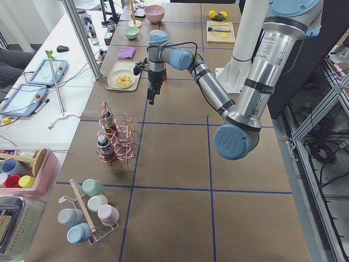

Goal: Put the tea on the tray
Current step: 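Set the tea bottle down in front of the tray and release it, then reach the right gripper over to the standing tea bottle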

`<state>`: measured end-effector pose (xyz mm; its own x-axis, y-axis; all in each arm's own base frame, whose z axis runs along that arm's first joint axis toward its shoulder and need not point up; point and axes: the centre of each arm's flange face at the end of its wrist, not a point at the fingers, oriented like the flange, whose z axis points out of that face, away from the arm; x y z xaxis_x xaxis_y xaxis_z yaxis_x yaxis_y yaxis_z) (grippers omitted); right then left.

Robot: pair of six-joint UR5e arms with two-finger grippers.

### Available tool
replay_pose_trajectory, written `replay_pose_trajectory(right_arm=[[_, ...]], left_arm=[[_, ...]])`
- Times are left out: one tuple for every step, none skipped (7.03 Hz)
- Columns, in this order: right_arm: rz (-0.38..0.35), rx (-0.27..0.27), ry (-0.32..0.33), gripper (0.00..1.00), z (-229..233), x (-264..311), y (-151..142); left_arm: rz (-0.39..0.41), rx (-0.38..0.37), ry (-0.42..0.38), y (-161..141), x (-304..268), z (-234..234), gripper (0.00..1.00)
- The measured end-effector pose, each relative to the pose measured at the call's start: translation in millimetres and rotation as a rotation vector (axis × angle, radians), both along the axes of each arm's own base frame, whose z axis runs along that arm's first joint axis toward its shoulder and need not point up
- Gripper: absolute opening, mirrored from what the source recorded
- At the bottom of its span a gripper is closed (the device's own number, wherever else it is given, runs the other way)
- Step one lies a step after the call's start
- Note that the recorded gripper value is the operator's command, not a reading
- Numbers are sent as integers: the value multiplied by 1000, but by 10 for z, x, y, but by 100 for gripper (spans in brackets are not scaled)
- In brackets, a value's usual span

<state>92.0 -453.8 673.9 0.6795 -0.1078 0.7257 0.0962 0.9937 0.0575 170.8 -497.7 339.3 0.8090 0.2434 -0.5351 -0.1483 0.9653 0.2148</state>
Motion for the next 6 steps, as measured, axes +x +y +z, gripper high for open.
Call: replay_pose_trajectory(right_arm=[[3, 20, 0, 100, -30, -6, -22], [-2, 55, 2, 100, -67, -39, -58], [-15, 93, 3, 100, -97, -108, -97], [-21, 112, 2, 100, -123, -166, -121], [-13, 121, -8, 100, -265, -250, -181], [12, 122, -34, 100, -591, -405, -289]], left_arm=[[49, -36, 4, -43, -466, 475, 100], [71, -89, 25, -108, -926, 988, 100], [78, -133, 45, -148, -1424, 1628, 100], [76, -140, 72, -120, -1803, 2214, 100], [61, -133, 112, -14, -2020, 2674, 100], [43, -128, 146, 108, -2142, 2961, 100]])
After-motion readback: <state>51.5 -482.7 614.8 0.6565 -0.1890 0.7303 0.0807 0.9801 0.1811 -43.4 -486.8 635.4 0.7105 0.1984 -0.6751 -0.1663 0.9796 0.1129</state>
